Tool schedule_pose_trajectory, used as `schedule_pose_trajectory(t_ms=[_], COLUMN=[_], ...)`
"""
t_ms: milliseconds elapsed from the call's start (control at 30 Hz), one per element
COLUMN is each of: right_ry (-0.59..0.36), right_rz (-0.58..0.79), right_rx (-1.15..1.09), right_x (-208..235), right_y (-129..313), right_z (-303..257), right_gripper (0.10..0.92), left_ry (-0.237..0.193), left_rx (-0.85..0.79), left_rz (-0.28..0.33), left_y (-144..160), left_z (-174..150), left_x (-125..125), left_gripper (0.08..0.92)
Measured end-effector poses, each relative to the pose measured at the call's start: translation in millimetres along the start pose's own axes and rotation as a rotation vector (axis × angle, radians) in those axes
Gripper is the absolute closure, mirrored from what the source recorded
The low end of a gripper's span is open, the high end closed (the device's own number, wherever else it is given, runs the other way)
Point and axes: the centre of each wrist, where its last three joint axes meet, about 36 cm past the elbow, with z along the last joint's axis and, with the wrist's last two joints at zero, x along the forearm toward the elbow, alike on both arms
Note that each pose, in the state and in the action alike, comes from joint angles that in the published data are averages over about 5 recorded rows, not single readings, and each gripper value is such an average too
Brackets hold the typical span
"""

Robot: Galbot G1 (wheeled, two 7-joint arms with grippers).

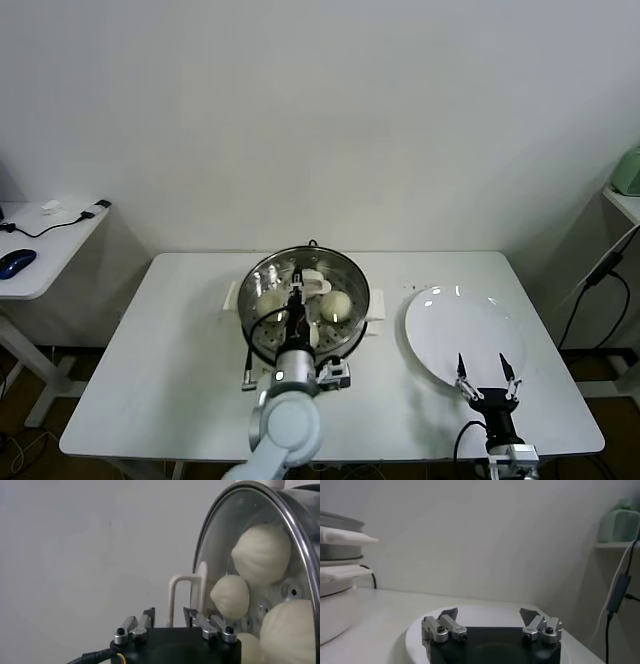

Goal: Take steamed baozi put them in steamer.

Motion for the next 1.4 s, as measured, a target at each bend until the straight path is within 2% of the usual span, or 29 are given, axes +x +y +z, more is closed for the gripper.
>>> schedule_pose_trajectory(t_ms=[233, 400, 533, 633, 800, 1000, 1233, 1400], right_ry=[0.008, 0.011, 0.008, 0.007, 0.004, -0.004, -0.012, -0.006], right_rz=[-0.005, -0.007, -0.013, -0.022, -0.047, -0.063, -0.073, -0.081], right_rx=[-0.003, -0.021, -0.034, -0.041, -0.050, -0.061, -0.068, -0.068], right_x=[1, 2, 5, 7, 7, 4, -1, -2], right_y=[1, 4, 4, 4, 5, 7, 10, 11], right_z=[-4, -6, -9, -11, -13, -15, -14, -12], right_gripper=[0.200, 0.200, 0.200, 0.199, 0.200, 0.199, 0.199, 0.200], left_ry=[-0.033, -0.093, -0.147, -0.164, -0.144, -0.107, -0.054, -0.002], left_rx=[0.058, 0.167, 0.333, 0.492, 0.752, 1.036, 1.323, 1.431], left_rz=[0.009, -0.001, -0.011, -0.010, -0.001, 0.030, 0.037, 0.034], left_y=[15, 31, 46, 52, 47, 16, -23, -52], left_z=[11, 27, 49, 73, 128, 187, 230, 249], left_x=[12, 21, 23, 23, 25, 37, 48, 56], left_gripper=[0.359, 0.222, 0.180, 0.177, 0.177, 0.177, 0.177, 0.177])
